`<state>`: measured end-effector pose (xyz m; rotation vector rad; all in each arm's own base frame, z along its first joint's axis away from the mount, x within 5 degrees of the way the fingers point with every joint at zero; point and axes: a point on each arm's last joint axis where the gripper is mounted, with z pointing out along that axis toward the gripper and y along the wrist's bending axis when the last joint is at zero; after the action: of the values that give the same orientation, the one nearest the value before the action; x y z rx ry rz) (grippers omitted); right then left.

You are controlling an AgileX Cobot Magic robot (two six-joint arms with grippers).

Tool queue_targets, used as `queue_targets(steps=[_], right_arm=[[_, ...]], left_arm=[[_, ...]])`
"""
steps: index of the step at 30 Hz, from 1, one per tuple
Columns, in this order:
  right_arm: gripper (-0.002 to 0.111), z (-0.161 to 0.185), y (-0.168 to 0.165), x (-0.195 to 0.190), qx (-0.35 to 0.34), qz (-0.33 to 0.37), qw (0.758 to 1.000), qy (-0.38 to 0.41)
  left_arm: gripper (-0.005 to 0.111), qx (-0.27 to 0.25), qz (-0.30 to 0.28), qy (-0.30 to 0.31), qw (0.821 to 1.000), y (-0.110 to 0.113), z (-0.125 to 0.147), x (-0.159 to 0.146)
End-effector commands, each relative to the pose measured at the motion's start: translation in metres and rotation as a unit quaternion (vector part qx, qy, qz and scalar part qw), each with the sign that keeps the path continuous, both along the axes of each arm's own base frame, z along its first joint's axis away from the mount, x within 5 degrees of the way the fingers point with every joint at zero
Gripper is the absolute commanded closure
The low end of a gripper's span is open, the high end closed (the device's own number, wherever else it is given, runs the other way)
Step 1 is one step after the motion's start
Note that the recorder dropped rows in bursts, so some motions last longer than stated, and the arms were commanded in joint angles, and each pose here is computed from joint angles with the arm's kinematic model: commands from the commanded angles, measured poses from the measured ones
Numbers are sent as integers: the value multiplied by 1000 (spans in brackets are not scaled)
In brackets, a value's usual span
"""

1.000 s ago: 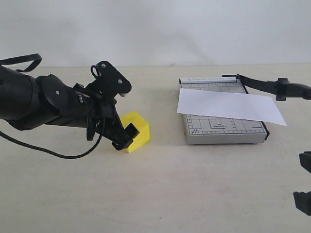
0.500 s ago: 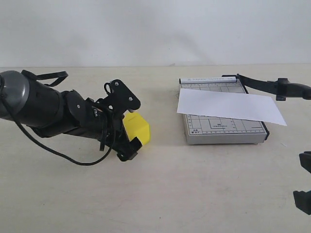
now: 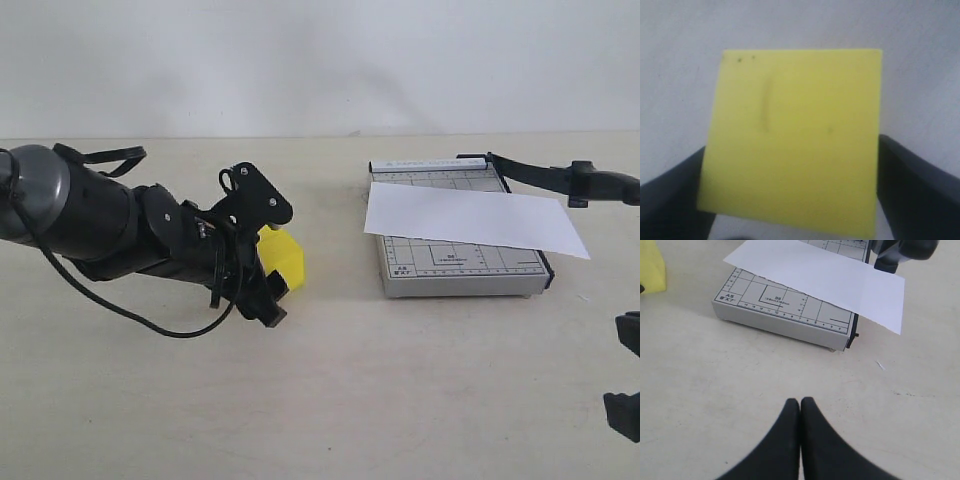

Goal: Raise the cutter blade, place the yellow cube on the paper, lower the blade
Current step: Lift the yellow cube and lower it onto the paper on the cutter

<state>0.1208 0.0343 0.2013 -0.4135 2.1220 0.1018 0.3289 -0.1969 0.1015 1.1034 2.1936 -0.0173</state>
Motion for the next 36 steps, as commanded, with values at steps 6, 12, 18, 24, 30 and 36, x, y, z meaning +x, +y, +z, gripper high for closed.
queue_targets(steps=[6,12,18,24,30,36], right_arm=[[108,3,0,1,3,-2,1000,-6],[108,3,0,1,4,-2,1000,-9],[108,4,0,2,8,-4,1000,-13],[108,4,0,2,8,-4,1000,-12],[108,4,0,2,8,-4,1000,-12],[108,4,0,1,7,-4,1000,-11]], left_arm=[[102,-72,64,1,995,-2,31,-3],[102,-194,108,-46,974,1,116,-16],[102,-198,42,-61,978,-26,137,-9],[102,-214,4,-65,975,-89,124,21],[102,-222,-1,-51,974,-134,84,44],[102,-230,-13,-47,972,-161,67,53]])
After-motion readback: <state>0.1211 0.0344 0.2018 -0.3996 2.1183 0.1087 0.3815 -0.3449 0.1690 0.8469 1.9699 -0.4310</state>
